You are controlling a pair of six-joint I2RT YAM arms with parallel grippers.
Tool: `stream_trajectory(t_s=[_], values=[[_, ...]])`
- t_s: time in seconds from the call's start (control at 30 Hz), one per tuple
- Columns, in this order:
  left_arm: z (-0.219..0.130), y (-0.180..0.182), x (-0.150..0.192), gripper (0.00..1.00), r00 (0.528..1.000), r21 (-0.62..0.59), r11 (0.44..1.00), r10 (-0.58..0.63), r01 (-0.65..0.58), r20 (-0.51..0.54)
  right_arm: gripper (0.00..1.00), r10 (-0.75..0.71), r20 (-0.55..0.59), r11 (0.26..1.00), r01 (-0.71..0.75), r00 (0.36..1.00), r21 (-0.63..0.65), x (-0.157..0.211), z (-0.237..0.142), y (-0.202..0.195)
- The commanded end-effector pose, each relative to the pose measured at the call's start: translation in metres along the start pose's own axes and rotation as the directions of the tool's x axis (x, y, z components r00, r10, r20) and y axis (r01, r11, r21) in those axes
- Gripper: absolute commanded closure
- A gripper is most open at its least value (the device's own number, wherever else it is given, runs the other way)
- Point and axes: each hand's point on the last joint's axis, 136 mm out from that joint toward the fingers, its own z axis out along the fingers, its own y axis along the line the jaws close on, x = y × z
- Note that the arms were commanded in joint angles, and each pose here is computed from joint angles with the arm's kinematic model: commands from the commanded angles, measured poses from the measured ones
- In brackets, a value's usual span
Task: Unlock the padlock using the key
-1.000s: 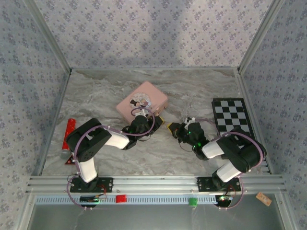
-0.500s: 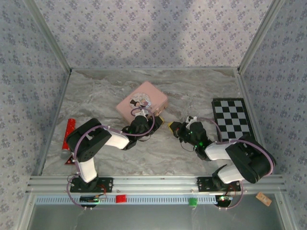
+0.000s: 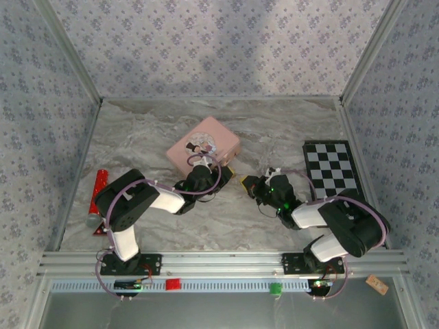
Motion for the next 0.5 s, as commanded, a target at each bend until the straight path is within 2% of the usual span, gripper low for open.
stream_trajectory(t_s=[0.0,0.47], values=[[-0.0023,-0.0279,0.0197,1.00,0.986,0.089,0.989,-0.107,0.118,-0.125,1.00,-0.006,0.018,1.000,0.006,1.000,-0.022,-0.0049,0.0030,0.0073],[-0.0010,-0.0267,0.0248,1.00,0.986,0.087,0.990,-0.100,0.112,-0.136,1.00,0.005,0.012,0.999,-0.004,1.000,-0.041,-0.0031,0.0035,0.0106]])
